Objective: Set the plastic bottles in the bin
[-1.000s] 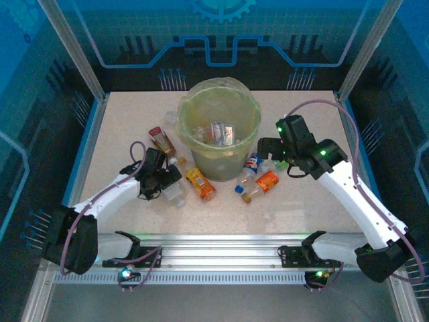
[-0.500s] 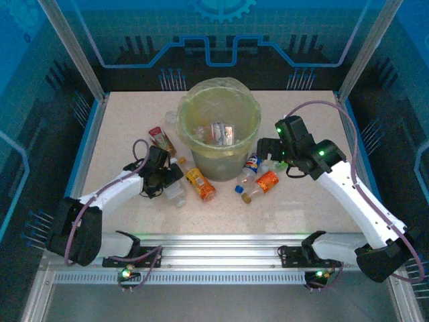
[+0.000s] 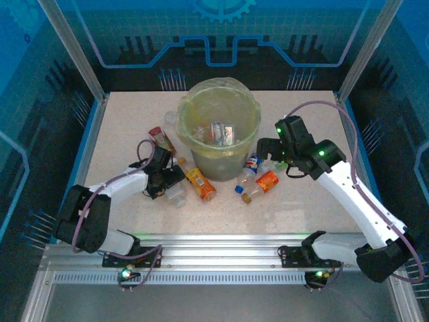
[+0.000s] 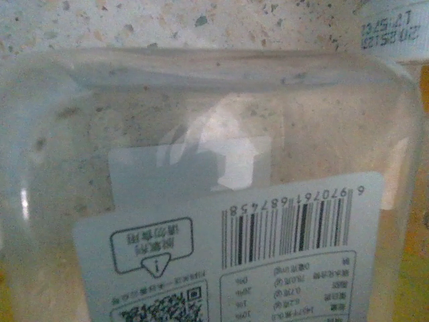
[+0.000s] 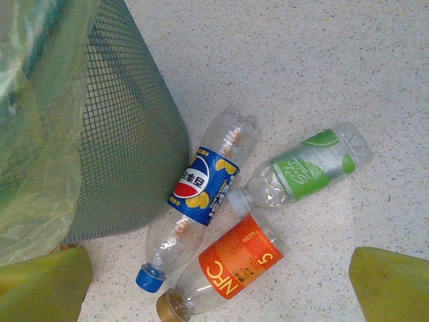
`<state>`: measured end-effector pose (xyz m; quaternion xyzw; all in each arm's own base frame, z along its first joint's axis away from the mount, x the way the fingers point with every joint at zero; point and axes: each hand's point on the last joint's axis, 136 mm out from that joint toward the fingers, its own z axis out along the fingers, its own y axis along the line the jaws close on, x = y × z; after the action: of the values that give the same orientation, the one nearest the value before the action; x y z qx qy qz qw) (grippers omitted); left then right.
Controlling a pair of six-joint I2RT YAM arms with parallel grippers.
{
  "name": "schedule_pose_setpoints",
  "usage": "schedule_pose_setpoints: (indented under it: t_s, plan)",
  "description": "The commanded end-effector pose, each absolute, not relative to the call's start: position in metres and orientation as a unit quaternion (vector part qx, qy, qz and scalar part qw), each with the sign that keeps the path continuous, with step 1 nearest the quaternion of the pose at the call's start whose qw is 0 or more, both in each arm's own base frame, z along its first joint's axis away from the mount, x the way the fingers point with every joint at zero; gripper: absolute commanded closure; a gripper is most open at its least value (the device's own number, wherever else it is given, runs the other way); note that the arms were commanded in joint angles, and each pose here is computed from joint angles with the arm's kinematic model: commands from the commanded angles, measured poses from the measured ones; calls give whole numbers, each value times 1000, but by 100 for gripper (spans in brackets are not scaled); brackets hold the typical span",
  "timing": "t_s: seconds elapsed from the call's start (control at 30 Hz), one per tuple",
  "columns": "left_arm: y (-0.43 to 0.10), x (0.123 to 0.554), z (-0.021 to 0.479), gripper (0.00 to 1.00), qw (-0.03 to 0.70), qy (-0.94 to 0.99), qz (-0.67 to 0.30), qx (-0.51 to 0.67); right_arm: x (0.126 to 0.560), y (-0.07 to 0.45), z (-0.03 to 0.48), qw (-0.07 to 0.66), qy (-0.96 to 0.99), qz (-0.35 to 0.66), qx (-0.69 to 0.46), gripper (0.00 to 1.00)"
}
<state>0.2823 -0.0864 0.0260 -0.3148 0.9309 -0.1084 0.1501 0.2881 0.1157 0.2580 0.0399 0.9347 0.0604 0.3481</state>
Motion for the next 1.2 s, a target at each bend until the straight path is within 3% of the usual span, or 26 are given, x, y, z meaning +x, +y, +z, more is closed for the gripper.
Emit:
schedule_pose_setpoints:
  t_s: [0.0, 0.27, 0.73, 1.17]
  plan:
    - [-78, 262, 3, 6, 114, 938, -83, -316, 290, 113, 260, 351, 933, 63, 52, 0]
    - [-75, 257, 1, 30, 111, 938, -77, -320, 288, 111, 262, 355, 931, 63, 56, 0]
    - [-59, 260, 66, 35, 193, 925, -76, -318, 278, 96, 280, 401, 909, 86, 79, 0]
    - [-52, 281, 200, 37, 358, 884, -125, -273, 267, 83, 272, 389, 906, 110, 128, 0]
